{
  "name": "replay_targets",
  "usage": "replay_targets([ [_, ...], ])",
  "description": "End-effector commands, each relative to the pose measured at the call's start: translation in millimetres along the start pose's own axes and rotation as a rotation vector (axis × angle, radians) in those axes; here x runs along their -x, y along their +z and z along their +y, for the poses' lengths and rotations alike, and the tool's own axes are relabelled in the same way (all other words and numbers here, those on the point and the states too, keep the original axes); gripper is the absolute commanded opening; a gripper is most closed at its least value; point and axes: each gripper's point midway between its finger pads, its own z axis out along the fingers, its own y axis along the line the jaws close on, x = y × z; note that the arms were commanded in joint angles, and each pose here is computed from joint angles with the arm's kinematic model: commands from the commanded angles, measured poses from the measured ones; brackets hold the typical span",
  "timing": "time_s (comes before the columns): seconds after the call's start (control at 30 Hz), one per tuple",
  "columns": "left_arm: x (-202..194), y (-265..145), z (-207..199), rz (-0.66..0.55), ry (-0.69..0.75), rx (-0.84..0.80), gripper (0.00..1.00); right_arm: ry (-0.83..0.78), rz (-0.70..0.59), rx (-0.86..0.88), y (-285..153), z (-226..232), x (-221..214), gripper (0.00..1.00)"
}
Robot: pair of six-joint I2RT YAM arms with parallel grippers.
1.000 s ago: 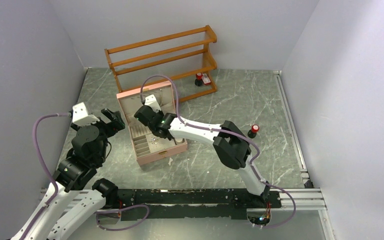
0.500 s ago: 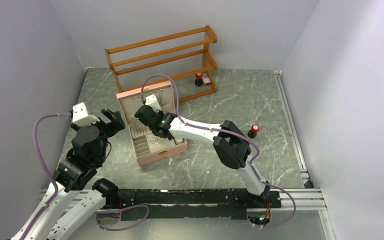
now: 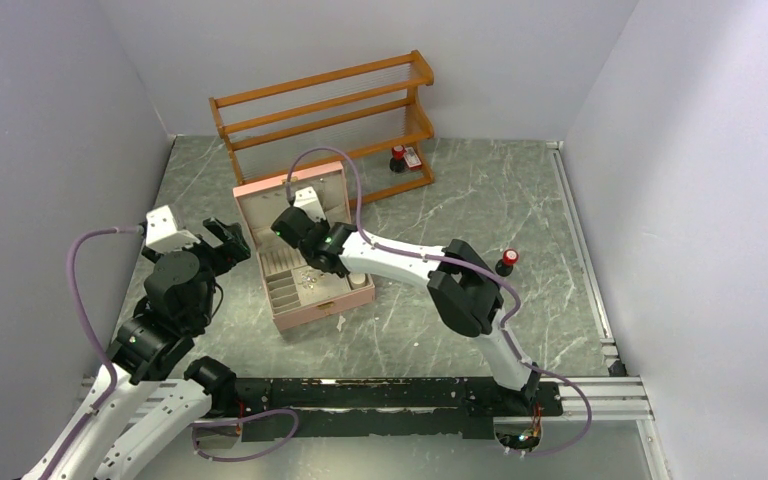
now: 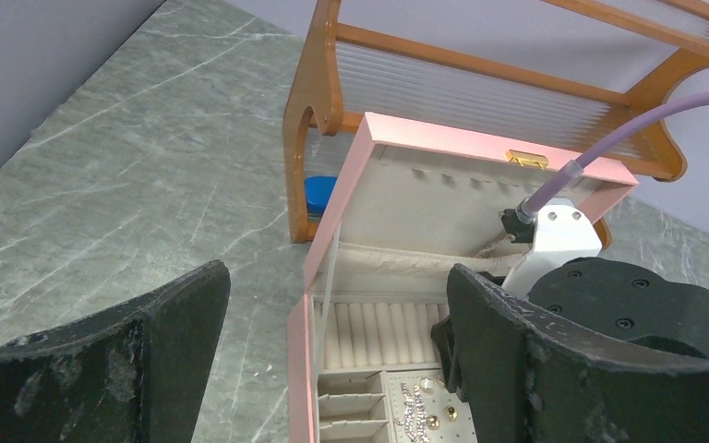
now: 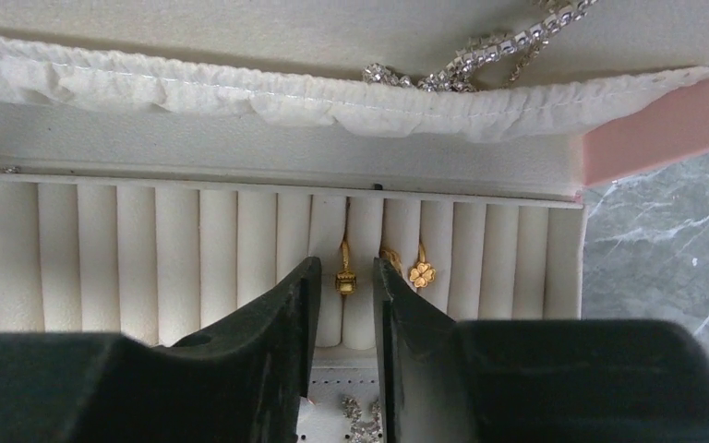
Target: Organize the mixed jewelry
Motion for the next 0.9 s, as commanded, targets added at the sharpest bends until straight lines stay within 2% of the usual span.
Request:
replay_targets([
  [0.0,1.3,-0.2,3.6,-0.011,0.0,0.012,0.92,0.022,-0.014,0.011,-11.2,-4.3,15.1,0.35],
  [0.37,-0.8,0.2,0.9,-0.002,-0.003,0.0,0.92,0.096,-0.106,0.097,-45.4,-3.0,48.6,0.37],
  [0.53,-1.6,0.2,-1.2,0.001,-0.008,-0.01,0.92,0.144,-0.155,0.114,-62.4,-10.4,60.3,0.33],
  [0.7,-2.8,0.7,-9.1,0.009,-0.001,-0.05,0.92,0.209,-0.188,0.066,-78.7,-35.3,61.6,0.3],
  [0.87,-6.0,-0.2,-26.7,0.031,0.011,-0.144,0.93,0.352,-0.197,0.003,-97.6,-85.5,47.6,0.3],
])
